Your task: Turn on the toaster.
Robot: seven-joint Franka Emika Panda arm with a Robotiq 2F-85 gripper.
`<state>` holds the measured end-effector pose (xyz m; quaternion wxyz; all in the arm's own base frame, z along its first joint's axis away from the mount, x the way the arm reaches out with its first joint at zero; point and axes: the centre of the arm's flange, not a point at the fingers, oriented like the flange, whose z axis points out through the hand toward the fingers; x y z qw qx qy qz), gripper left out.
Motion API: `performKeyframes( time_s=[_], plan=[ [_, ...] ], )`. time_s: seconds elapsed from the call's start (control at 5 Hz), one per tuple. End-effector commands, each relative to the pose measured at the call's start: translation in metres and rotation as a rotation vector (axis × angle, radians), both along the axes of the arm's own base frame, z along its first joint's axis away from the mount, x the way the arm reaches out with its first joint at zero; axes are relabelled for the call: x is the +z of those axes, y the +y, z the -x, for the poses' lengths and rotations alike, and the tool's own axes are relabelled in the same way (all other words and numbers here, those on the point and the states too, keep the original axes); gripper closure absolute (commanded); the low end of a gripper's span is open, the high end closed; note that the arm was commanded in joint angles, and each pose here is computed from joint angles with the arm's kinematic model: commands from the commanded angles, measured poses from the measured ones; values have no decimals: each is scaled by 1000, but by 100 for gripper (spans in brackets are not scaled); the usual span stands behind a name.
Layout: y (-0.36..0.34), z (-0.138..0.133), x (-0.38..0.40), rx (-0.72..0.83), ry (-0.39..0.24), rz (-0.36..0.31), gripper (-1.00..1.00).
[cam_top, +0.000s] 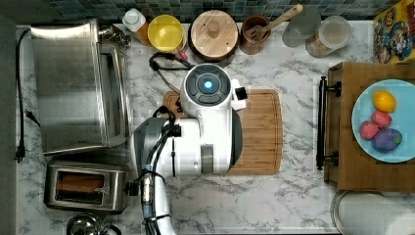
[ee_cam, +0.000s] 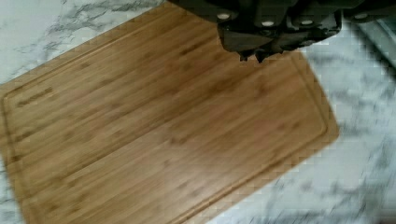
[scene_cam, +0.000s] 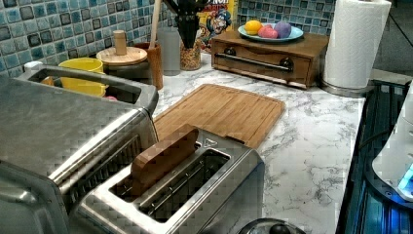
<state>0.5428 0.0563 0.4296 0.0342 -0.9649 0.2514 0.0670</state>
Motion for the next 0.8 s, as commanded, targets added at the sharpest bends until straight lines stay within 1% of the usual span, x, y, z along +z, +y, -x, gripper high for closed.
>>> performKeyframes(
  time_s=[0.2, 0.4, 0.6, 0.8],
  plan=[
    [125, 76, 29, 294, -47, -54, 100],
    [139, 98, 32, 335, -57, -71, 100],
    [159, 105, 13, 374, 11, -36, 100],
    [173, 123, -9, 399, 55, -13, 100]
  ],
)
